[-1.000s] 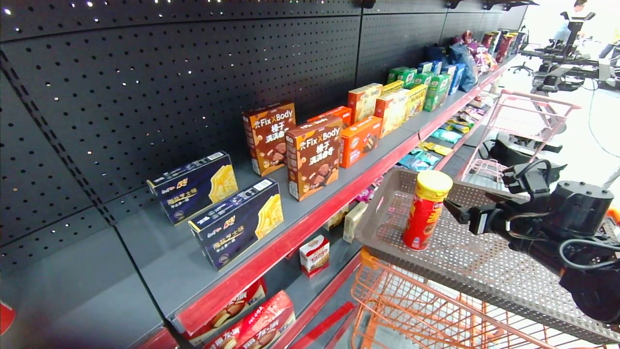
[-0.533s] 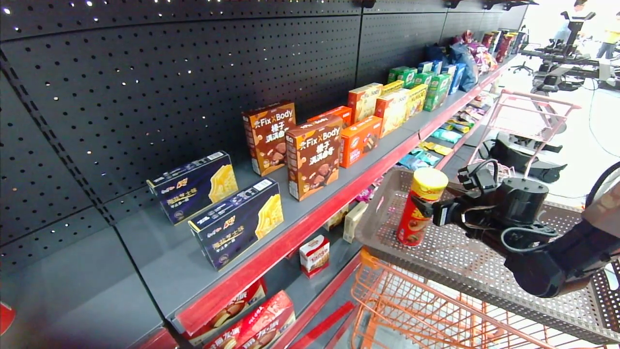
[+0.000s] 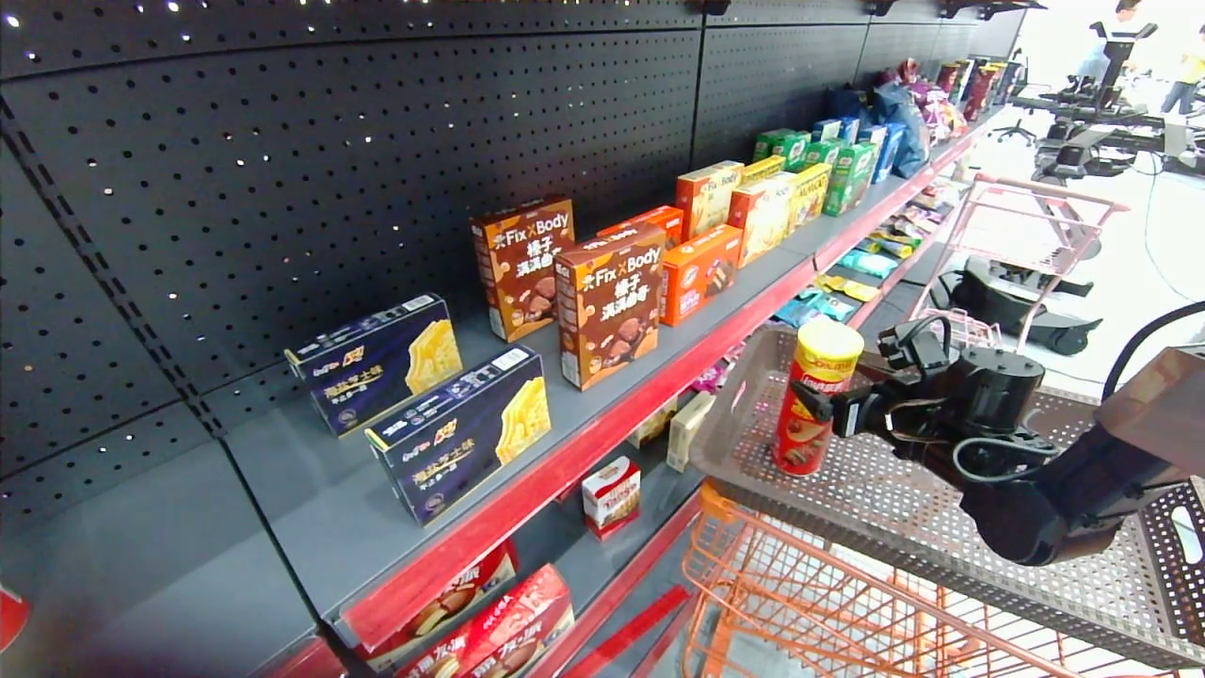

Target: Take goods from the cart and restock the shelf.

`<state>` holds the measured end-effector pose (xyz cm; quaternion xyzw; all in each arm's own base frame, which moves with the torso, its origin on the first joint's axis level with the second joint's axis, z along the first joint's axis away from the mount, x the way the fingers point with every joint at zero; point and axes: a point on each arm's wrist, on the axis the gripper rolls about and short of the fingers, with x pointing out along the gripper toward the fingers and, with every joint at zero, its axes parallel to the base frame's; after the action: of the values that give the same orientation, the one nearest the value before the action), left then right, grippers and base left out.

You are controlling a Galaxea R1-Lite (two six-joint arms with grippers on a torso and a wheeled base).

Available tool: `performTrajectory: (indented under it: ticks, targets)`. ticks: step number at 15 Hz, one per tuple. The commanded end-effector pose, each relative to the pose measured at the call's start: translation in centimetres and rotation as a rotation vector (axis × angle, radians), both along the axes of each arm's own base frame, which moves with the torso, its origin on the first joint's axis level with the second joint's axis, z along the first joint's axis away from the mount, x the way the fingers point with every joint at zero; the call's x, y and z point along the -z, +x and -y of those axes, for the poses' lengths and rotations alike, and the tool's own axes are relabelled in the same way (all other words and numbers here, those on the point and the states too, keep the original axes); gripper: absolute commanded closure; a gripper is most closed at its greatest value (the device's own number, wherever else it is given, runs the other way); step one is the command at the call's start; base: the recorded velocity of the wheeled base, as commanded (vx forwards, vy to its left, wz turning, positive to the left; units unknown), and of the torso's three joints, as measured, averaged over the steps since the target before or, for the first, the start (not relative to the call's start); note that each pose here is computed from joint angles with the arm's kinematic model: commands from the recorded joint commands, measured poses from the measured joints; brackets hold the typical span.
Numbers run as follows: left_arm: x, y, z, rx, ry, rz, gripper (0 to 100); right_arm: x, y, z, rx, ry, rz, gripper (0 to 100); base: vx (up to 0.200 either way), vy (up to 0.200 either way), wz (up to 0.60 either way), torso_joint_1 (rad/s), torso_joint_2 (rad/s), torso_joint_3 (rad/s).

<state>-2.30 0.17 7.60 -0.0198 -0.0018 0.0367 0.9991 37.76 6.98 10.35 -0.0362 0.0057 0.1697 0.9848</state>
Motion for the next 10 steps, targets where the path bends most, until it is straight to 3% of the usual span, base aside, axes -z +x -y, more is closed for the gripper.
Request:
performTrajectory:
  ticks: [1,10]
  targets:
    - [0.0,0.0,0.0,0.000,0.000,-0.001,0,0.8,0.7,-0.3,-0.017,-0.001,-0.007,0,0.000,0.000,0.00,0.000,0.00,0.000]
    - [0.0,0.0,0.0,0.000,0.000,-0.001,0,2.7,2.3,-1.1,-0.072,-0.001,-0.013,0,0.000,0.000,0.00,0.000,0.00,0.000]
